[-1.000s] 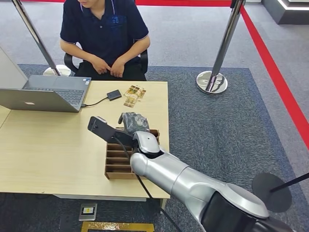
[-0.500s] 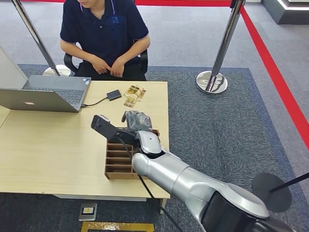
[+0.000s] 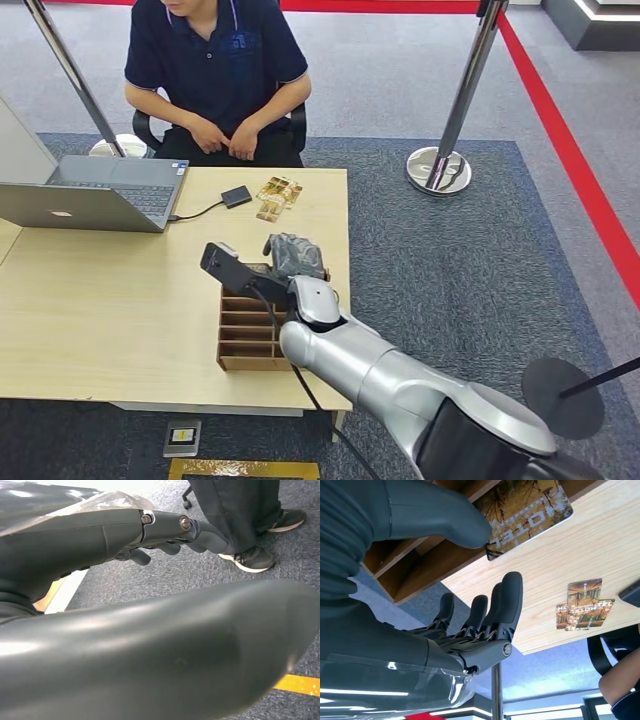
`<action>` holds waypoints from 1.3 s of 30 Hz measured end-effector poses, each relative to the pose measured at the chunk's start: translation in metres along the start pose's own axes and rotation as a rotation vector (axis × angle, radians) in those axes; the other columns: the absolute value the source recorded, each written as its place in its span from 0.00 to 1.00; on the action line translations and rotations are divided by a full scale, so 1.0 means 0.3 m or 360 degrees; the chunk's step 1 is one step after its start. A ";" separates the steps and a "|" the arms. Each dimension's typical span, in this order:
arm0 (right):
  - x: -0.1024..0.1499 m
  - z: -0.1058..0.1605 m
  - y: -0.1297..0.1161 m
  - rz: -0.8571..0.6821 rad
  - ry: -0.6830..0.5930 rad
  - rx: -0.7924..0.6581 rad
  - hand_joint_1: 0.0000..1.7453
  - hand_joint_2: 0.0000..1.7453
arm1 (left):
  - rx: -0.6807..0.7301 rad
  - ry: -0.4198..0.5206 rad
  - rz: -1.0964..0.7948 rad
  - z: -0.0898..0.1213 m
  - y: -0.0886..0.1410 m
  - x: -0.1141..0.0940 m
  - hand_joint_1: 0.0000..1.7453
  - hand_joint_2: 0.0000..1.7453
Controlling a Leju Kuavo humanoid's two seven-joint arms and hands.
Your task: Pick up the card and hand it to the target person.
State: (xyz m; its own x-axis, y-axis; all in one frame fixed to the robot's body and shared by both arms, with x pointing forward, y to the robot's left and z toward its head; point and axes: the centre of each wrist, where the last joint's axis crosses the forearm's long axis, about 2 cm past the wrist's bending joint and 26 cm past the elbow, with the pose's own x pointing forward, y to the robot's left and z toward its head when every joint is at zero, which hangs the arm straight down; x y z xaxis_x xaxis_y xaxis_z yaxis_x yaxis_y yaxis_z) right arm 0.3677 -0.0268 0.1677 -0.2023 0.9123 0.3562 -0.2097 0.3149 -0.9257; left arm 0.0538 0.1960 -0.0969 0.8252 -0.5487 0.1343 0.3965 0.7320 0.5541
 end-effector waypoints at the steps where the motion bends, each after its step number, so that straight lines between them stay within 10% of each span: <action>1: -0.002 0.001 0.003 0.0001 0.0003 0.0002 0.47 1.00 | 0.0000 -0.0001 0.0000 0.000 0.000 0.000 0.00 0.00; 21: 0.014 0.009 0.006 -0.0105 -0.0071 0.0008 0.34 1.00 | -0.0009 0.0001 0.0002 0.000 0.000 -0.001 0.00 0.00; 39: 0.029 0.016 0.010 -0.0136 -0.0082 0.0049 0.46 1.00 | -0.0005 -0.0001 0.0011 0.000 0.000 -0.001 0.00 0.00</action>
State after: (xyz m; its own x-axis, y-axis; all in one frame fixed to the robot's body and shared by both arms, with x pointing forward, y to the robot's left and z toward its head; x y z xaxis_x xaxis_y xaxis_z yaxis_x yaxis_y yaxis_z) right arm 0.3608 -0.0192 0.1687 -0.2313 0.8673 0.4407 -0.2576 0.3822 -0.8874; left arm 0.0535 0.1962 -0.0970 0.8278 -0.5436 0.1385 0.3920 0.7372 0.5503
